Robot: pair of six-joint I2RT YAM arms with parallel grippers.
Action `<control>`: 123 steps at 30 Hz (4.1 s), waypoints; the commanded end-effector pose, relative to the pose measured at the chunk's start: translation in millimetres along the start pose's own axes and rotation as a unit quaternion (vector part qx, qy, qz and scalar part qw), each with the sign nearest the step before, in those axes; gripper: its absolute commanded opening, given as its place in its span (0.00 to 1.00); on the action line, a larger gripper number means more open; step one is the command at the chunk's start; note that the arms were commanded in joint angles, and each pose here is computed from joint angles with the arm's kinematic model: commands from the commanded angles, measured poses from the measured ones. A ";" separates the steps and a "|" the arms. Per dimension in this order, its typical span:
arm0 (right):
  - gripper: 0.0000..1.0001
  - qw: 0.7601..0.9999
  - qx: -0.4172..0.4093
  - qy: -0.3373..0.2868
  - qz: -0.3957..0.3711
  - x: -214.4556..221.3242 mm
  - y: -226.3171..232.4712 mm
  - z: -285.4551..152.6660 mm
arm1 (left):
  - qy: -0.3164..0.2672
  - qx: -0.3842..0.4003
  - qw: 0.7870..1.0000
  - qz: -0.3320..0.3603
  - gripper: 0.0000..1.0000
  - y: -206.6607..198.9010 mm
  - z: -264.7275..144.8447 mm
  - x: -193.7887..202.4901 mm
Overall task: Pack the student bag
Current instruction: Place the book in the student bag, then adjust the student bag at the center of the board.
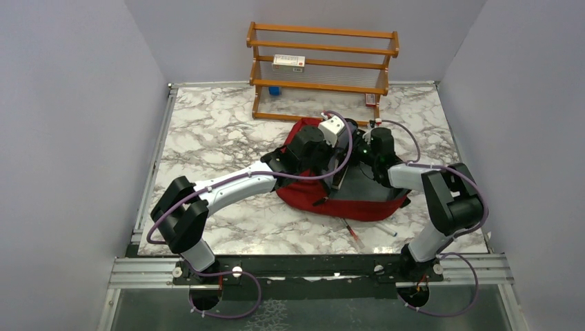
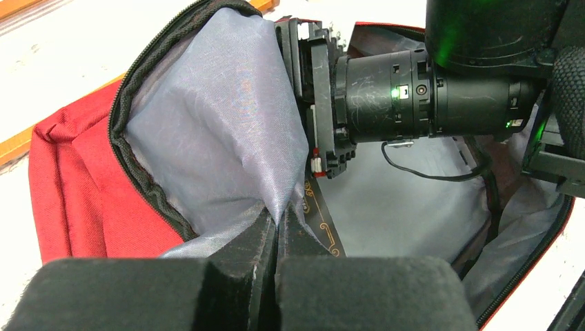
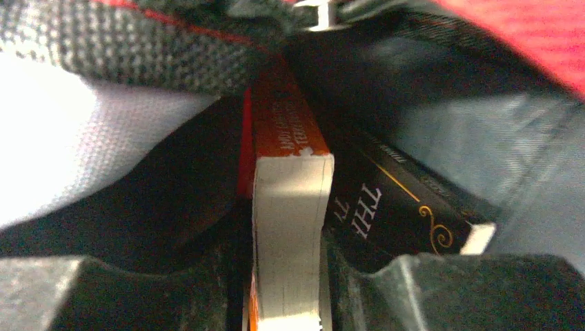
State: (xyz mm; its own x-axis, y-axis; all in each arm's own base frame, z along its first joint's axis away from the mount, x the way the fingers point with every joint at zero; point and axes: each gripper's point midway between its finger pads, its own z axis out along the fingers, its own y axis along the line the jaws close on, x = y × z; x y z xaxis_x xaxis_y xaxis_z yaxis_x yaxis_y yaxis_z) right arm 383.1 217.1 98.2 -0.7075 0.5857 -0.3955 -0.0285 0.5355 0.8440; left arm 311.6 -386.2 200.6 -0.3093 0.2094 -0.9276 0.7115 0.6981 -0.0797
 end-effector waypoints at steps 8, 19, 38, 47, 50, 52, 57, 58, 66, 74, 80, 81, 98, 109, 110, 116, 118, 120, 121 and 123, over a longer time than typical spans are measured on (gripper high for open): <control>0.62 0.985 0.127 -0.056 -0.099 -37.5 -11.5 -33.6 | -0.048 0.027 0.998 -0.003 0.00 -10.5 -5.1 -30.1; 0.66 0.958 0.229 -0.087 -0.147 -48.0 -6.8 -117.4 | -0.022 0.021 1.000 -0.001 0.00 -2.1 9.6 -11.5; 0.78 0.862 0.448 -0.127 -0.198 -73.2 -29.2 -238.2 | 0.027 0.060 0.998 -0.012 0.00 -10.0 26.0 6.0; 0.81 0.859 0.467 -0.095 -0.186 -61.1 -53.7 -236.8 | 0.039 0.053 0.998 -0.008 0.00 -31.0 24.2 4.2; 0.81 0.866 0.463 -0.072 -0.174 -56.7 -69.9 -227.9 | 0.047 0.049 0.998 -0.012 0.00 -31.2 22.2 11.3; 0.81 0.868 0.464 -0.059 -0.165 -54.0 -80.2 -223.4 | 0.051 0.048 0.997 -0.017 0.00 -31.3 21.2 15.6; 0.79 0.864 0.478 -0.032 -0.154 -54.2 -110.4 -215.2 | 0.058 0.047 0.997 -0.021 0.00 -30.8 21.2 22.5; 0.78 0.866 0.476 -0.027 -0.149 -53.6 -113.6 -212.5 | 0.059 0.047 0.997 -0.021 0.00 -30.8 21.8 23.3; 0.39 0.886 0.439 -0.037 -0.144 -58.4 -106.3 -196.2 | 0.051 0.028 0.998 -0.022 0.00 -26.4 30.7 10.2; 0.01 0.890 0.420 -0.064 -0.166 -75.2 -86.7 -199.1 | 0.039 0.021 0.999 -0.020 0.00 -26.1 34.2 -14.0; 0.00 0.893 0.381 -0.131 -0.200 -114.2 -26.9 -218.4 | 0.020 0.017 0.999 -0.020 0.00 -25.8 27.0 -55.2; 0.00 0.895 0.369 -0.143 -0.208 -121.1 -13.0 -222.1 | 0.013 0.017 1.000 -0.019 0.00 -25.7 23.8 -65.1; 0.00 0.956 0.110 -0.086 -0.258 -140.1 150.5 -200.5 | -0.082 -0.071 0.994 -0.011 0.00 24.9 -61.9 -184.3; 0.01 0.965 -0.005 0.018 -0.262 -95.0 186.3 -143.2 | -0.090 -0.178 0.980 -0.004 0.00 73.3 -136.7 -191.8; 0.00 0.964 -0.010 0.027 -0.265 -89.2 187.8 -135.5 | -0.089 -0.186 0.979 -0.004 0.00 76.6 -142.1 -191.0; 0.00 0.959 -0.030 0.064 -0.273 -62.3 192.0 -87.8 | -0.083 -0.234 0.969 0.006 0.00 94.8 -167.5 -187.0; 0.00 0.958 -0.028 0.071 -0.277 -57.9 190.5 -75.0 | -0.078 -0.250 0.965 0.010 0.00 100.8 -173.4 -184.2; 0.00 0.957 -0.021 0.071 -0.279 -56.6 185.2 -64.0 | -0.072 -0.262 0.962 0.013 0.00 105.2 -177.7 -178.6; 0.00 0.958 -0.014 0.068 -0.279 -57.1 180.3 -59.3 | -0.068 -0.267 0.961 0.015 0.00 106.9 -179.0 -175.1; 0.01 0.958 0.003 0.061 -0.278 -59.9 167.8 -49.0 | -0.058 -0.277 0.959 0.018 0.00 111.1 -179.0 -165.5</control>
State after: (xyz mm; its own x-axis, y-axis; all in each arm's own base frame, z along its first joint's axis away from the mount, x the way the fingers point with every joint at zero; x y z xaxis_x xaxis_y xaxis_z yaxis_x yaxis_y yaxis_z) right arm 363.1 237.6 271.8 -0.7292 0.0964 -0.6775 -0.4032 0.7394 0.5392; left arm 328.8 -242.6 361.7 -0.3199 0.2923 -0.9012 0.3633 0.9163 0.1683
